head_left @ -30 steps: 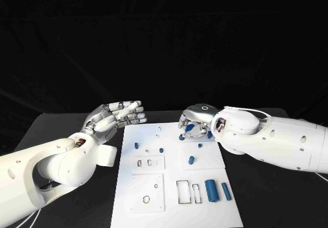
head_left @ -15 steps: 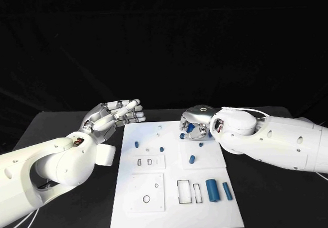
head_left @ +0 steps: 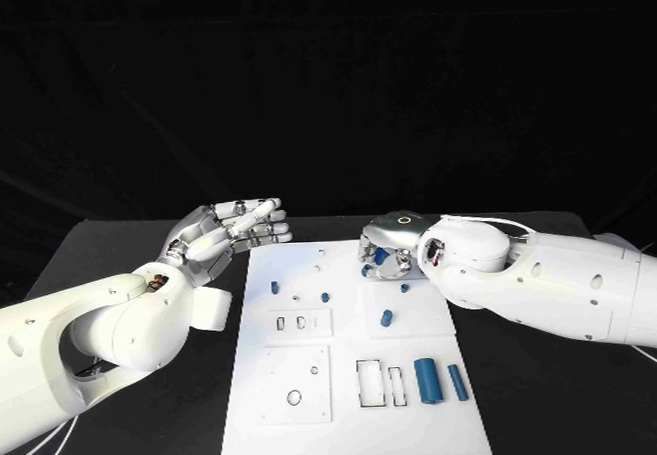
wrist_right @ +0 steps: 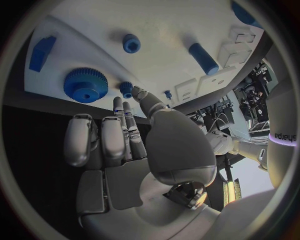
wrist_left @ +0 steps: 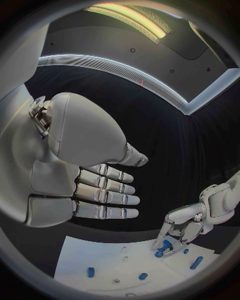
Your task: Assemble the parts on the task board
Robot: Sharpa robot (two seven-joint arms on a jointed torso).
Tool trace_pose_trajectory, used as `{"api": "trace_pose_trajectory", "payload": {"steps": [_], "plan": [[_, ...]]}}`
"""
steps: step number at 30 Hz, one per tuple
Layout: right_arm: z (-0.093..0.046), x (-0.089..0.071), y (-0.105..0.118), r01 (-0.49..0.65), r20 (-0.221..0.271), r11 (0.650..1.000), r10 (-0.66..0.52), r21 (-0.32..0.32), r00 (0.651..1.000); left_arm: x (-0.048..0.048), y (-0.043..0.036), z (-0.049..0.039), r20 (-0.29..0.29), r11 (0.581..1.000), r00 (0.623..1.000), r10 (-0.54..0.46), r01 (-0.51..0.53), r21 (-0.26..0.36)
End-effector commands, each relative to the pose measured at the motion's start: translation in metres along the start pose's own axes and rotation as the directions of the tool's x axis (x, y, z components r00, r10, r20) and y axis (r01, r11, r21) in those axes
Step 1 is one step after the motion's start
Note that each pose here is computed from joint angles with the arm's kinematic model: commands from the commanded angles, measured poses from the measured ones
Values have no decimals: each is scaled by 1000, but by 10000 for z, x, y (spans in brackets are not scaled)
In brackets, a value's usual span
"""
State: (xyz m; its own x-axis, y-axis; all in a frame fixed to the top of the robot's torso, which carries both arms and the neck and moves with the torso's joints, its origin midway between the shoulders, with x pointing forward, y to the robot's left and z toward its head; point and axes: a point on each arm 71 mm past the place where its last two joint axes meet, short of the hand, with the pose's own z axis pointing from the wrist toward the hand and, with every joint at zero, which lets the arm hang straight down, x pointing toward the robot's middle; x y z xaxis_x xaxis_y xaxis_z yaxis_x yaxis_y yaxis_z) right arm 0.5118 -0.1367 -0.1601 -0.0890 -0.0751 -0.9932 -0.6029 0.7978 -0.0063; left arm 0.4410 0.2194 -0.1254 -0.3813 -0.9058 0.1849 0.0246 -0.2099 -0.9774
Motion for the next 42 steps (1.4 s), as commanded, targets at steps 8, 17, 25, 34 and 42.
{"api": "trace_pose_trajectory", "payload": {"steps": [8,17,25,34,42], "plan": [[20,25,11,18,-21,1000,-18,2,1000,24,-20,3,-17,1000,1000,-5,5,9],[33,45,-1,21,-39,1000,-21,10,999,16,-28,0,-15,1000,1000,-3,3,8],[42,57,1,24,-52,1000,-23,13,998,15,-41,-2,-15,1000,1000,-2,2,9],[38,54,-5,39,-40,999,-38,22,998,9,-48,-4,-15,1000,1000,-1,2,8],[39,48,-1,43,-30,999,-42,29,999,8,-49,-2,-15,1000,1000,1,-1,8]]}}
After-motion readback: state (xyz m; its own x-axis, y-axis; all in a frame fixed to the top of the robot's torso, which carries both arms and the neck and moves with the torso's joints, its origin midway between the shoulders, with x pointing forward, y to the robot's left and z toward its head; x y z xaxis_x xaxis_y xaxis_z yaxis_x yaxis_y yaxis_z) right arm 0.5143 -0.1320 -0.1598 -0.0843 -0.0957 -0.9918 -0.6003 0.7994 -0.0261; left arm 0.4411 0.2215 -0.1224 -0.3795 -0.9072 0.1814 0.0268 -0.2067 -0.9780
